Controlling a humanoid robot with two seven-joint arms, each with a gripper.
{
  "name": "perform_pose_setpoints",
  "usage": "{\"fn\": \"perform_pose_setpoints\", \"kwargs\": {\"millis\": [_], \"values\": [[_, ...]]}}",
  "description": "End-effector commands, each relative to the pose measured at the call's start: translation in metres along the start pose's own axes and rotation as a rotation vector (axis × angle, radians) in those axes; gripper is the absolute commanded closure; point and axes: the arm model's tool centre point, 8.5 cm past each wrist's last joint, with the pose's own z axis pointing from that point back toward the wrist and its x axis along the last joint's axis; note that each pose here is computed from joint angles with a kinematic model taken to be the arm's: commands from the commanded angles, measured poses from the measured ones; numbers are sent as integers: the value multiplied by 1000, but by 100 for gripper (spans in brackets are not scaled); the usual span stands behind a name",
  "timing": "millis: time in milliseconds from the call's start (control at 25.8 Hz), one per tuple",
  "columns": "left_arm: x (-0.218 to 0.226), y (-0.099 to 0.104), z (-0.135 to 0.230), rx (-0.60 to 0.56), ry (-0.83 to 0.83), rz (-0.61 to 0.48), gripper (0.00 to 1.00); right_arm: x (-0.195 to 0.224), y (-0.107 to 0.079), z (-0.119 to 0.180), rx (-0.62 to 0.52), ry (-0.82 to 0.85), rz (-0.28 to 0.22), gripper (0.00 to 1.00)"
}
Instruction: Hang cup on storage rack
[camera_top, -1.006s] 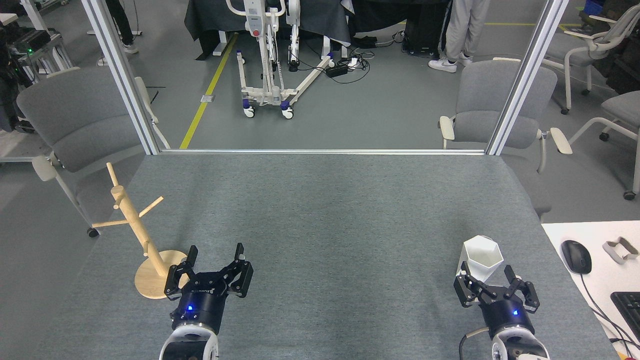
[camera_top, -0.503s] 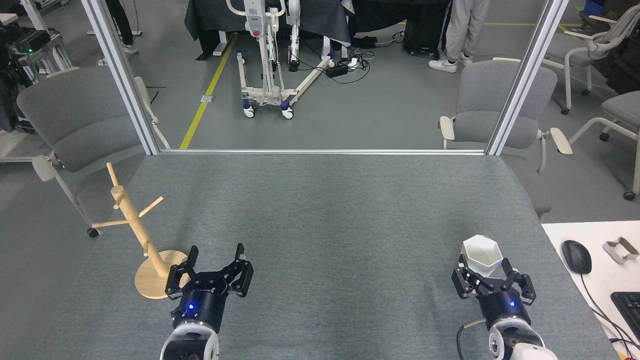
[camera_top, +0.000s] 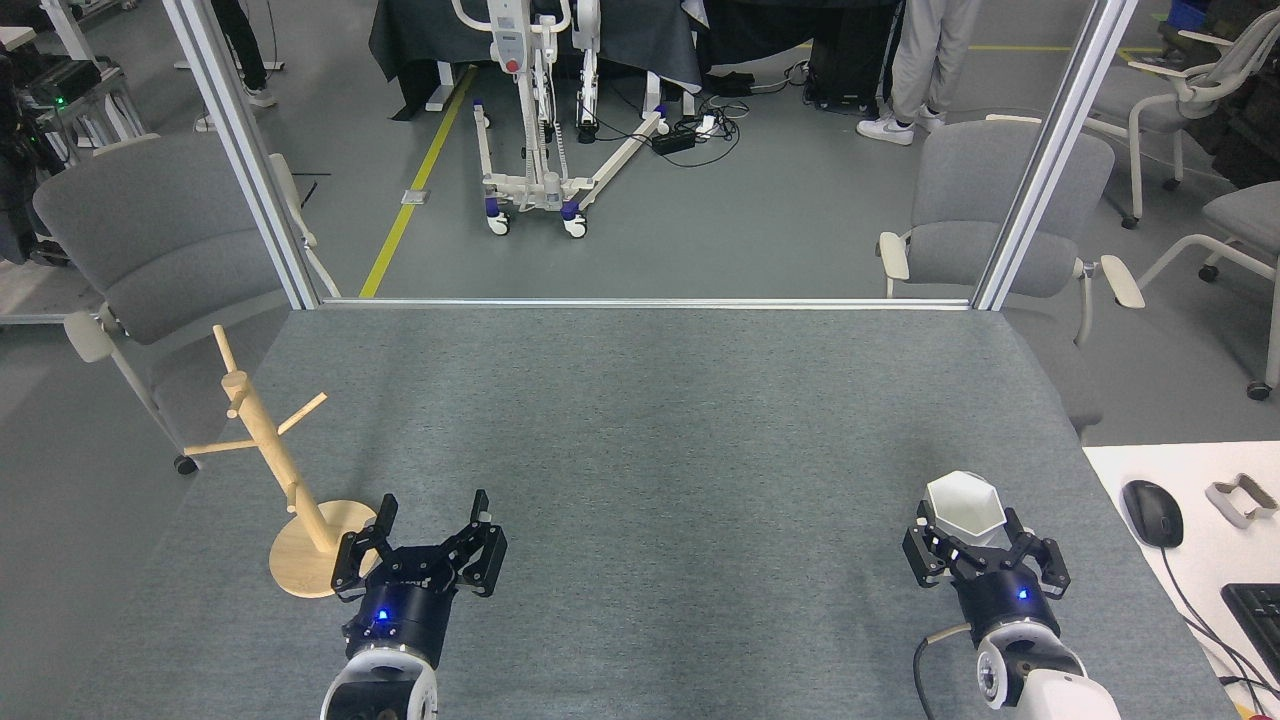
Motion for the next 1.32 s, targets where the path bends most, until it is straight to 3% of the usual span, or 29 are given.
{"fn": "perform_pose_setpoints", "kwargs": {"millis": [0,232,697,1277], "values": [[0,-1,-2,-2,0,0,1,0,0,0,2,-3,0,0],[0,-5,-2,-13,1,0,1,0,7,0,24,-3,-2,0],[0,-4,-4,-12,1,0,1,2,-5,-23,39,-4,-7,0],[0,-5,-6,-16,2,0,1,4,3,-22,64,-23,5,0]]}}
